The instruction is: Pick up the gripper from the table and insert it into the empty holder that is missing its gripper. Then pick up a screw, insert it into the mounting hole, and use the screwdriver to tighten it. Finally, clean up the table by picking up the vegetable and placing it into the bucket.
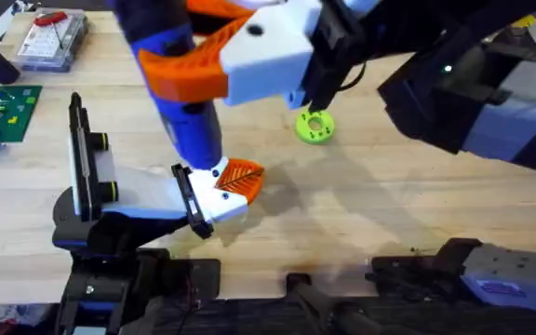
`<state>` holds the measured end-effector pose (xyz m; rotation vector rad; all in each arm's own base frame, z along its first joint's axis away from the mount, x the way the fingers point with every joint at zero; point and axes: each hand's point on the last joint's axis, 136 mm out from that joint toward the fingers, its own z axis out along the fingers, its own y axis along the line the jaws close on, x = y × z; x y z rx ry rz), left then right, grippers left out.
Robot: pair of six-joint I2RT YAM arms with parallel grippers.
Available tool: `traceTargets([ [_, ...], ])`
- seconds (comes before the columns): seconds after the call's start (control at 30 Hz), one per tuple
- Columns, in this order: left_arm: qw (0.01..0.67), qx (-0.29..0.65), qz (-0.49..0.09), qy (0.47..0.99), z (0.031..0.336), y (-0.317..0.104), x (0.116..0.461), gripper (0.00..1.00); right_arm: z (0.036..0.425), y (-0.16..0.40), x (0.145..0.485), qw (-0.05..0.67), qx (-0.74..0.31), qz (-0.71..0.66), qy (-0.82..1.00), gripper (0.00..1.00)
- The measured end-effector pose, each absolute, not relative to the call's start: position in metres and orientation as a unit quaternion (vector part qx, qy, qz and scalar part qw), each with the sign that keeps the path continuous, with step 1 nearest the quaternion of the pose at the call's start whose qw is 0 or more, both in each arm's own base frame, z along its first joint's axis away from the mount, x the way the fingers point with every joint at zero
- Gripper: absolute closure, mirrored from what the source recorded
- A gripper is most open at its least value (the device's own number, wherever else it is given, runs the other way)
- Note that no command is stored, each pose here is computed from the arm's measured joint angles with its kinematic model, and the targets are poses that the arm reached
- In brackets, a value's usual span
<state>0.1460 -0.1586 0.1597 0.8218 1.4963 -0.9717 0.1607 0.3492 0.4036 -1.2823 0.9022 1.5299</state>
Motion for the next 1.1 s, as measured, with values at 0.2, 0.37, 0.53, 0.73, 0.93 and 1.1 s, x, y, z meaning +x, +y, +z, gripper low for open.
traceTargets([
  [0.2, 0.555, 0.348, -0.411, 0.634, 0.16, -0.159, 0.146, 0.988, 0.392, 0.359, 0.159, 0.448, -0.528, 0.623, 0.365, 0.948],
  [0.37, 0.555, 0.348, -0.411, 0.634, 0.16, -0.159, 0.146, 0.988, 0.381, 0.366, 0.166, 0.442, -0.527, 0.622, 0.375, 0.946],
  [0.53, 0.555, 0.348, -0.411, 0.634, 0.16, -0.159, 0.146, 0.988, 0.38, 0.366, 0.166, 0.445, -0.53, 0.619, 0.371, 0.947],
  [0.73, 0.555, 0.348, -0.411, 0.634, 0.16, -0.159, 0.146, 0.988, 0.379, 0.366, 0.166, 0.448, -0.534, 0.615, 0.369, 0.948],
  [0.93, 0.555, 0.348, -0.411, 0.634, 0.16, -0.159, 0.146, 0.988, 0.376, 0.366, 0.165, 0.447, -0.539, 0.612, 0.367, 0.946],
  [1.1, 0.555, 0.348, -0.411, 0.634, 0.16, -0.159, 0.146, 0.988, 0.371, 0.366, 0.169, 0.443, -0.541, 0.609, 0.374, 0.947],
])
